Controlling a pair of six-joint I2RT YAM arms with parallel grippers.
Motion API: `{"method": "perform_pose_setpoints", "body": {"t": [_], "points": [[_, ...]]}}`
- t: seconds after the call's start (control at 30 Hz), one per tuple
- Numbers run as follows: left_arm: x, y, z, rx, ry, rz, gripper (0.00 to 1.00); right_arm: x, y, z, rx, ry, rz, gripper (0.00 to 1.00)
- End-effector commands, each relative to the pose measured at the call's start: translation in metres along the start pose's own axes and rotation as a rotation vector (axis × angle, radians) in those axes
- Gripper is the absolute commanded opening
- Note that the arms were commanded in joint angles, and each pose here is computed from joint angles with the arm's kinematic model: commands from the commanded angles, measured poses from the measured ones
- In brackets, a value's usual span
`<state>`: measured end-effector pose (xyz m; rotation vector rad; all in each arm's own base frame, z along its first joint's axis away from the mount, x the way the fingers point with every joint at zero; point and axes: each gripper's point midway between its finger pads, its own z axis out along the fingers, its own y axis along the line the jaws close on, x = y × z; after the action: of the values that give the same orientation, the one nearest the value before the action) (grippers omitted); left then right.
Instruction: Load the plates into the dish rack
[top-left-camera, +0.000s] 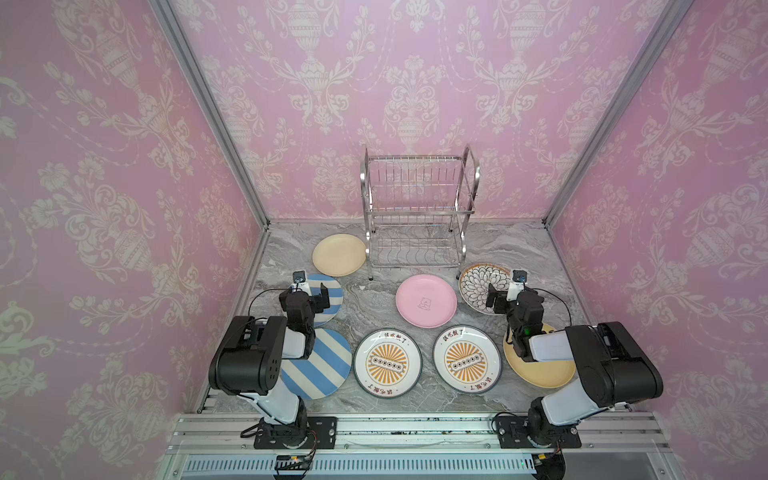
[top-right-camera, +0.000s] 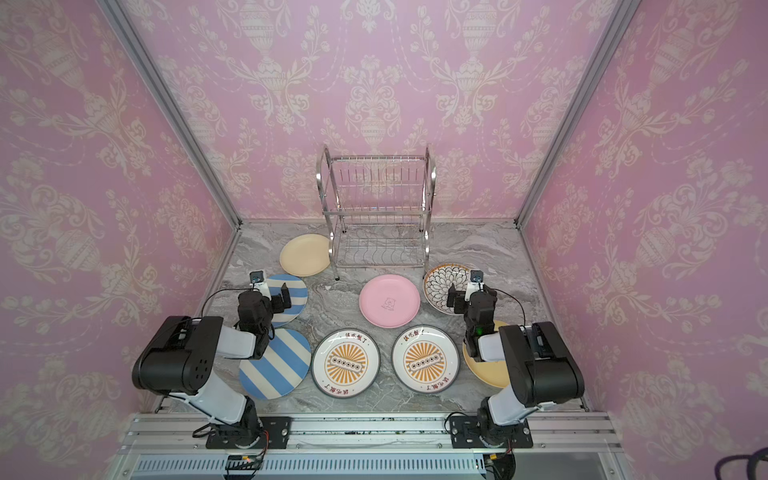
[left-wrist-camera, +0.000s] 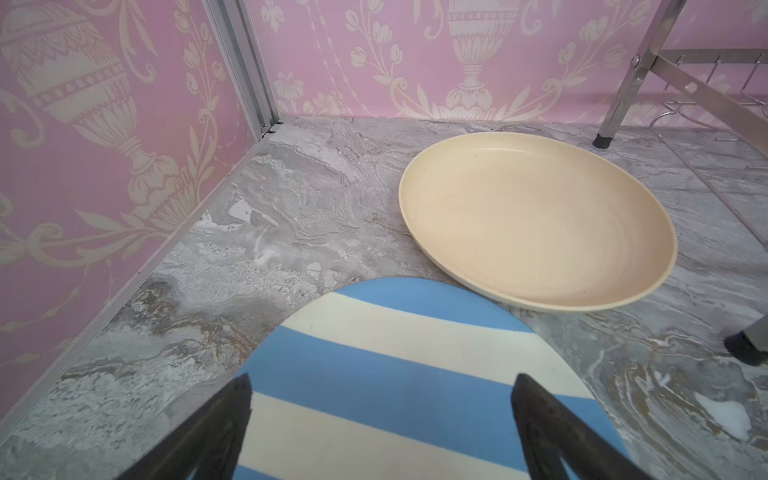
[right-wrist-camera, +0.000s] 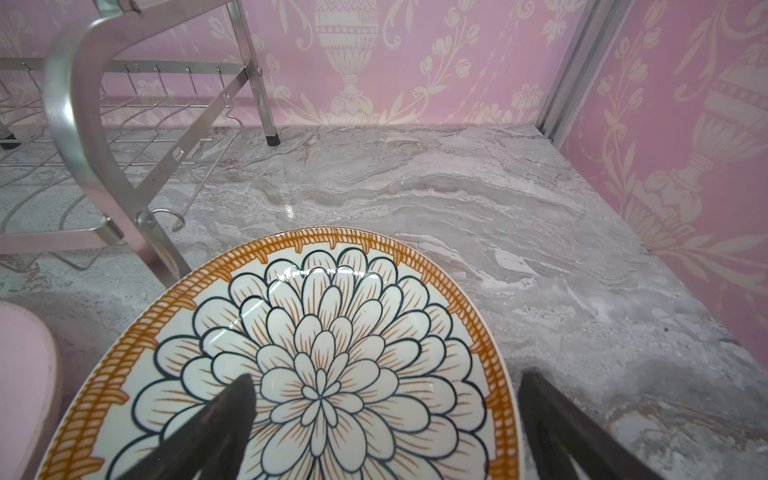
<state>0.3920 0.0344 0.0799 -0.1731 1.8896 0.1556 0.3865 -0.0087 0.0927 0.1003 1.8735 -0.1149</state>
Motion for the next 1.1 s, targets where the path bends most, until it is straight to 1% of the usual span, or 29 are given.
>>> {"method": "perform_pose_setpoints", "body": {"t": [0.0,0.5,0.6,1.07], "points": [[0.0009,-0.0007,0.0018,0.008,0.007,0.023,0.99,-0.0071,0.001,0.0024,-0.008,-0.013,0.017,1.0],[0.0012,-0.0013,0.0017,0.01,0.007,0.024,0.99,-0.0069,0.0014,0.0026,-0.012,-0.012,0.017,1.0],[0.001,-0.0006,0.0018,0.008,0.007,0.023,0.99,-0.0066,0.0076,0.0036,-0.057,-0.003,0.01,1.0],[0.0012,-0.0011,0.0021,0.01,0.009,0.02,0.99,-0.0063,0.007,0.004,-0.057,-0.001,0.014,1.0]]}}
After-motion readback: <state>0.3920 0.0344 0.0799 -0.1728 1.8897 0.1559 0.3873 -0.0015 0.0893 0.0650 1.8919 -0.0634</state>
